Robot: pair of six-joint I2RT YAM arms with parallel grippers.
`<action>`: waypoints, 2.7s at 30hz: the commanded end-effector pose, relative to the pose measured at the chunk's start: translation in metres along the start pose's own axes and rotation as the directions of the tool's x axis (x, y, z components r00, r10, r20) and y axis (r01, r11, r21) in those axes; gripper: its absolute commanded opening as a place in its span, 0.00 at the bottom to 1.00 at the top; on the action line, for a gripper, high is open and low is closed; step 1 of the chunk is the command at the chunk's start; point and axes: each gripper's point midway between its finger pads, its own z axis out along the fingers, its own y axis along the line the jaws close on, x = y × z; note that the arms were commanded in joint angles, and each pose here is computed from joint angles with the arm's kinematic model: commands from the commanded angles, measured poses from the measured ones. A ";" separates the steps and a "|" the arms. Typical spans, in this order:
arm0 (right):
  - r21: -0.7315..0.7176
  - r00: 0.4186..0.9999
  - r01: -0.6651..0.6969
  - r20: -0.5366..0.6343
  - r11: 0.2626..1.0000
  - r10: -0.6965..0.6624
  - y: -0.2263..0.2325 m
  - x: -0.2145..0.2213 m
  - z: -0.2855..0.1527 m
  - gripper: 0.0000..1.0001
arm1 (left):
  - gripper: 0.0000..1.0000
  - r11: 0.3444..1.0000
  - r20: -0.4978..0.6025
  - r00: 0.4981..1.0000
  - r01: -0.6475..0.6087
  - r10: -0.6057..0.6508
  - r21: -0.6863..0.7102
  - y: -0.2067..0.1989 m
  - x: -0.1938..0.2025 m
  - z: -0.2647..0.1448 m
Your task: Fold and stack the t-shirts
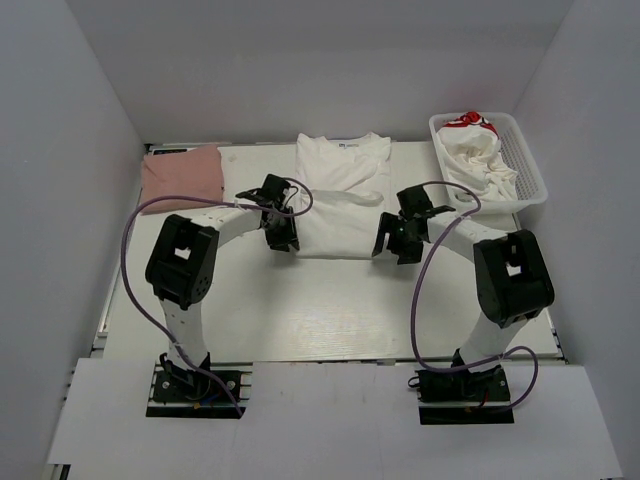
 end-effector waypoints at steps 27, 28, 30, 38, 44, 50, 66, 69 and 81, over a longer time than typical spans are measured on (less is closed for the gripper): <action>-0.276 0.966 0.234 -0.041 0.932 -0.255 0.034 0.049 -0.106 0.00 | 0.00 0.937 -0.074 0.979 -0.156 0.188 0.313 -0.034 0.074 -0.119; -0.287 0.961 0.264 -0.004 0.921 -0.277 0.037 0.048 -0.121 0.00 | 0.00 0.927 -0.056 0.978 -0.173 0.202 0.334 -0.038 0.074 -0.130; -0.315 0.957 0.286 0.046 0.905 -0.286 0.048 0.038 -0.140 0.00 | 0.00 0.898 -0.025 0.974 -0.197 0.225 0.393 -0.052 0.070 -0.156; -0.368 0.922 0.363 0.277 0.856 -0.272 0.082 -0.004 -0.199 0.00 | 0.00 0.817 0.176 0.953 -0.301 0.245 0.492 -0.086 0.034 -0.222; -0.371 0.937 0.330 0.242 0.868 -0.253 0.085 -0.014 -0.188 0.00 | 0.29 0.849 0.139 0.960 -0.281 0.244 0.448 -0.081 0.032 -0.200; -0.267 0.973 0.231 0.074 0.936 -0.219 0.039 0.035 -0.152 0.00 | 0.46 0.879 -0.055 0.966 -0.205 0.251 0.430 -0.069 0.061 -0.153; -0.038 0.958 -0.127 -0.262 0.991 0.113 -0.052 0.184 -0.100 0.00 | 0.77 0.900 -0.369 0.855 -0.222 0.365 0.376 -0.089 0.193 -0.085; -0.046 0.964 -0.095 -0.251 0.994 0.081 -0.051 0.179 -0.100 0.00 | 0.76 0.941 -0.437 0.837 -0.251 0.329 0.227 -0.063 0.209 -0.080; -0.058 0.966 -0.053 -0.257 0.997 0.036 -0.049 0.171 -0.098 0.00 | 0.73 0.950 -0.460 0.832 -0.280 0.311 0.137 -0.050 0.237 -0.064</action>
